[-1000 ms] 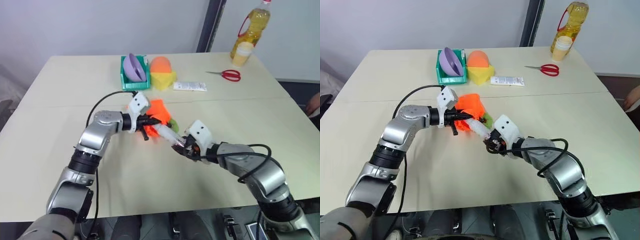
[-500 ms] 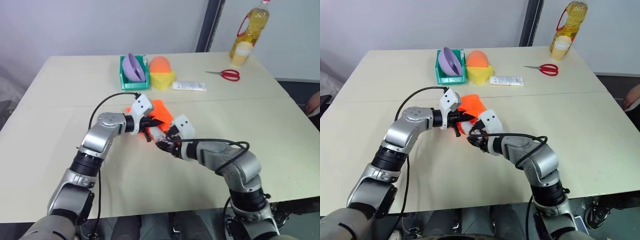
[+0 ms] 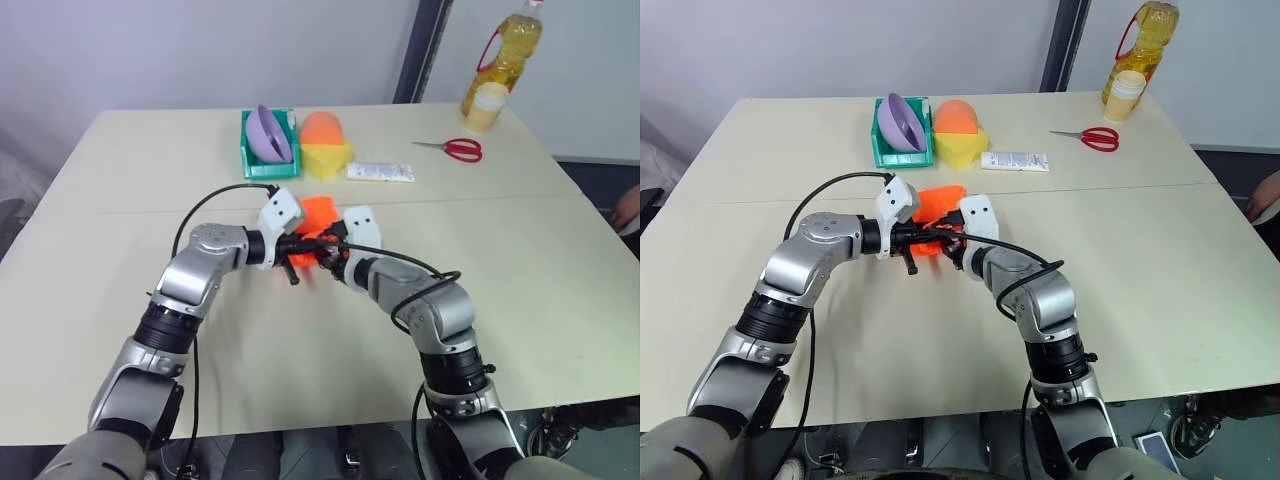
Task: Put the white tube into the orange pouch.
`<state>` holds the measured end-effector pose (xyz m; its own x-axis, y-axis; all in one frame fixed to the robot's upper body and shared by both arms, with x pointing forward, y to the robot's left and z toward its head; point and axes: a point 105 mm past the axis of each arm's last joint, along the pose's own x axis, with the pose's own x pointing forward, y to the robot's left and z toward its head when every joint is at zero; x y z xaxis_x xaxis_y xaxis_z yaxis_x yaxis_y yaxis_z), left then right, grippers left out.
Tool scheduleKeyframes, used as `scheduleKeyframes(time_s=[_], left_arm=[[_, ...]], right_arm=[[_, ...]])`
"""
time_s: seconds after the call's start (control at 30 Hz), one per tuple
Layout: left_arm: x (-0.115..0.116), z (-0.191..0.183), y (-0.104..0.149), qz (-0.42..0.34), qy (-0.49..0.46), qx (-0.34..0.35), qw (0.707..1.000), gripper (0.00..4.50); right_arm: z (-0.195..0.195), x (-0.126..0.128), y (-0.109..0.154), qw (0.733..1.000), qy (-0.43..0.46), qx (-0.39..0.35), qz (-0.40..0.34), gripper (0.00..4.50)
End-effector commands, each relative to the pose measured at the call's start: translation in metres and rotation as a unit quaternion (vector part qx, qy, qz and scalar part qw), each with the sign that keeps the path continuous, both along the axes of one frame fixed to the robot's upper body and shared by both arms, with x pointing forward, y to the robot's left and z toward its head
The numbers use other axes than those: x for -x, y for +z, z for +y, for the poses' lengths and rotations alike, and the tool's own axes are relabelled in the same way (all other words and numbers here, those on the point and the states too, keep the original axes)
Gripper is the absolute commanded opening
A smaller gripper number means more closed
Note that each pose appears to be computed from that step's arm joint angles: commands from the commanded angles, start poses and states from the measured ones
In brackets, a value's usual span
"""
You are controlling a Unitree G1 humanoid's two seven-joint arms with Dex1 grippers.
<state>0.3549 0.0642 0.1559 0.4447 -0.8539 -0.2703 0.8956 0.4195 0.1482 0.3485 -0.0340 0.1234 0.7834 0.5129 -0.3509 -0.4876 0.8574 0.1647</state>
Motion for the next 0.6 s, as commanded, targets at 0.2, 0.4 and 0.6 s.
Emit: scheduleKeyframes(time_s=[0.2, 0.4, 0.6], left_arm=[[-0.012, 0.012, 0.004, -0.011, 0.035, 0.000, 0.999, 0.00], [-0.015, 0.016, 0.004, -0.009, 0.041, 0.005, 0.999, 0.00], [-0.013, 0.013, 0.004, 0.000, 0.035, 0.019, 0.999, 0.00]], right_arm=[[-0.013, 0.036, 0.041, 0.991, 0.099, 0.010, -0.089, 4.48], [-0.030, 0.062, 0.034, 0.979, 0.165, 0.052, -0.105, 4.48], [-0.021, 0.058, -0.003, 0.978, 0.187, 0.079, -0.050, 2.09]])
